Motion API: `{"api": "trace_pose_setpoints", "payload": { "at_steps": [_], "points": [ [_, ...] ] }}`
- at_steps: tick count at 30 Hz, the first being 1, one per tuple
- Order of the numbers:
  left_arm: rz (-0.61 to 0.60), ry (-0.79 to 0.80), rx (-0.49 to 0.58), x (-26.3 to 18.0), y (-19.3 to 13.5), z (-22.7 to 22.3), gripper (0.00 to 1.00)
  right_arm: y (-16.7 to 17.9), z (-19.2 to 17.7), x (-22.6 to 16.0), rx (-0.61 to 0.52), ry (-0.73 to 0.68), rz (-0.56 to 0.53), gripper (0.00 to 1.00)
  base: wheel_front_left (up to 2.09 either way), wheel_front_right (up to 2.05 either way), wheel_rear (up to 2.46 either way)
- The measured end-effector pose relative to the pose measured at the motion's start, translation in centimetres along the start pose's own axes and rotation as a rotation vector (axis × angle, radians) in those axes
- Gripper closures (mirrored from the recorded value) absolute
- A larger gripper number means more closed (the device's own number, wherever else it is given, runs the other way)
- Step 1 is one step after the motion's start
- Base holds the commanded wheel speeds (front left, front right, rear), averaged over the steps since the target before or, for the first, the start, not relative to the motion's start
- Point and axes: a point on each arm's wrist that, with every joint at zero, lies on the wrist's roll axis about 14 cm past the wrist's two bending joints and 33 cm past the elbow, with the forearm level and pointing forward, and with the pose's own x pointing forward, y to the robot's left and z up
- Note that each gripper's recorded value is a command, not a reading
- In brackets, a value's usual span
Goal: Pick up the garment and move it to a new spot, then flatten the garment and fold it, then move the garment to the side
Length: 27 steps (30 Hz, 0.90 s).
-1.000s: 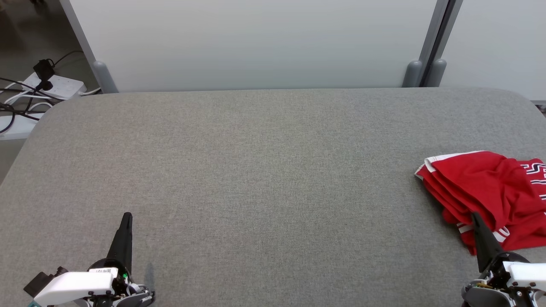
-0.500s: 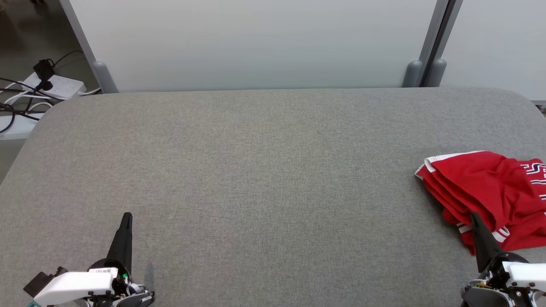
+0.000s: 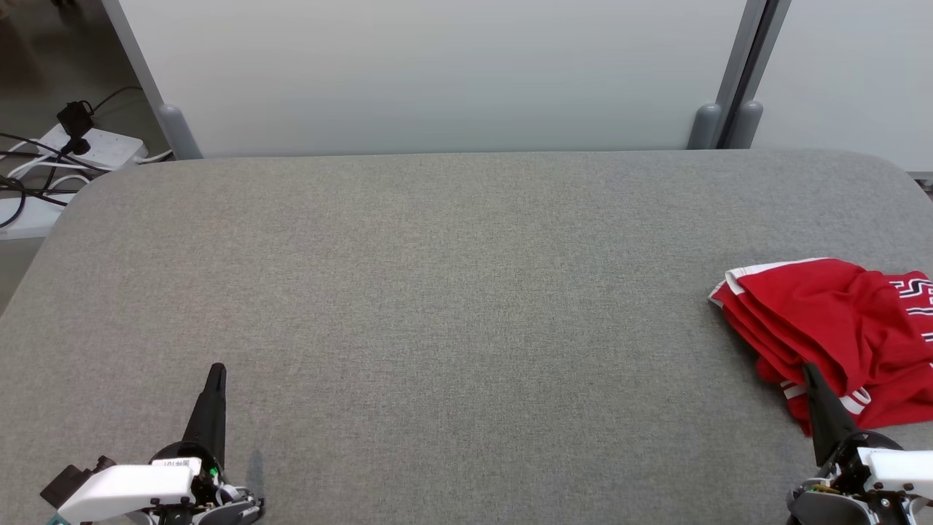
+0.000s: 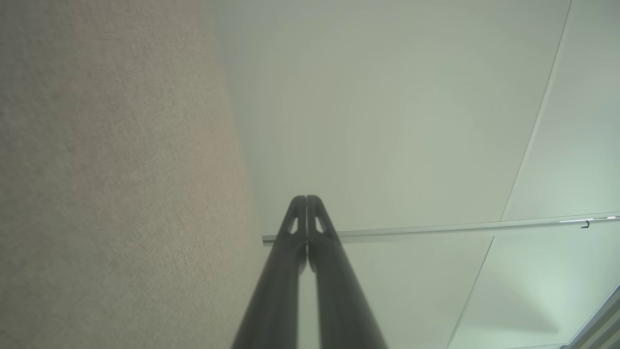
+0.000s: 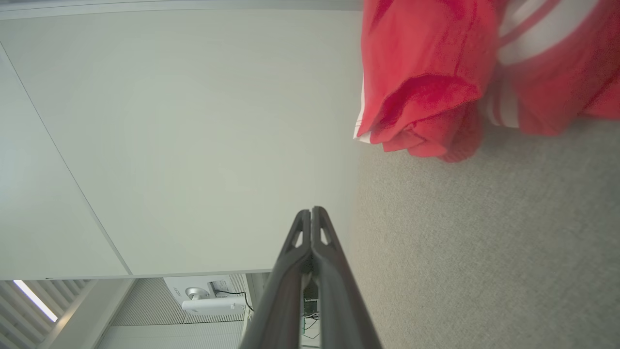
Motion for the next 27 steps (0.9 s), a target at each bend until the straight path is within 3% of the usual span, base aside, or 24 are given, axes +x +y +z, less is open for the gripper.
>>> {"api": "trace_pose_setpoints", "payload": {
  "at_steps": [27],
  "points": [
    [0.000,-0.001,-0.001,0.00,0.00,0.02,1.00,-0.01,0.01,0.00,0.000,0.000,0.000,1.00,0.00,0.00,0.00]
  ]
}}
